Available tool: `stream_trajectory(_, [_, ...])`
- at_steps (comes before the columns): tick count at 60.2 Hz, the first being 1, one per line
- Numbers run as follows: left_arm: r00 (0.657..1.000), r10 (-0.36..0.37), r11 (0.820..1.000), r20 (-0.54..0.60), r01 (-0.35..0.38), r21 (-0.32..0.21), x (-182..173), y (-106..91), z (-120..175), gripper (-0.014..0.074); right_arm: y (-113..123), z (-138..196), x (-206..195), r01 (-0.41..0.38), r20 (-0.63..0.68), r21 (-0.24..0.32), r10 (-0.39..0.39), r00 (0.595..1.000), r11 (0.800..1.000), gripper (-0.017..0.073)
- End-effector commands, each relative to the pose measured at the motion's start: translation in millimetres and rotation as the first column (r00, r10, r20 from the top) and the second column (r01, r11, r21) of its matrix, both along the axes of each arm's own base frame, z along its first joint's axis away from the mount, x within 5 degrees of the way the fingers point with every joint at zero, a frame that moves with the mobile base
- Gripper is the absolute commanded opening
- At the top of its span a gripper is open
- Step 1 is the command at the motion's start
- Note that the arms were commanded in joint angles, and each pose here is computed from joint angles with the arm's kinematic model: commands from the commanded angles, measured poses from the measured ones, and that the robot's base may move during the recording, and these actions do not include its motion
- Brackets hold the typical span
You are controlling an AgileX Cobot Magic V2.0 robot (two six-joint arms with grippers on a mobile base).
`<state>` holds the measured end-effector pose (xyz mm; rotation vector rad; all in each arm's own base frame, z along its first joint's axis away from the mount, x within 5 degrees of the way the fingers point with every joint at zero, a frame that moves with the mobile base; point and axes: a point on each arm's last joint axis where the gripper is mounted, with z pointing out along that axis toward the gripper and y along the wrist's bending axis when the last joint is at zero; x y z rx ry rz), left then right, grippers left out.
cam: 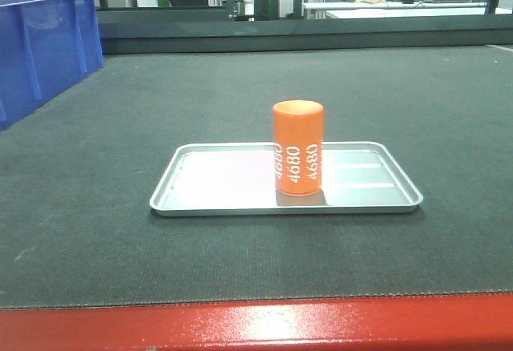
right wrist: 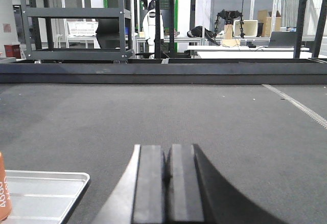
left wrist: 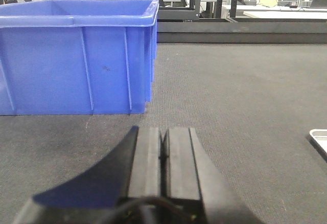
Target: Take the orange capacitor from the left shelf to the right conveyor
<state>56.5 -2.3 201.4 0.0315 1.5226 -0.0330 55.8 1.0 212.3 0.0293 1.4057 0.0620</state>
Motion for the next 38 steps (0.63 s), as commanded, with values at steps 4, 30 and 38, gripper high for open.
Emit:
stream_trajectory(4, [0.995, -0.004, 1.0, 0.096, 0.005, -0.01, -2.0, -0.1, 9.7, -0.0105, 0.1, 8.7, -3.7, 0.001, 0.114, -0.009, 0.0, 0.994, 1.0, 0.0057])
stream_trajectory(30, [0.995, -0.004, 1.0, 0.096, 0.005, -0.01, -2.0, -0.1, 9.7, -0.0105, 0.1, 8.7, -3.7, 0.001, 0.114, -0.009, 0.0, 0.994, 1.0, 0.0057])
stream_trajectory(38, [0.995, -0.004, 1.0, 0.096, 0.005, -0.01, -2.0, -0.1, 9.7, -0.0105, 0.1, 8.7, -3.7, 0.001, 0.114, -0.009, 0.0, 0.994, 1.0, 0.0057])
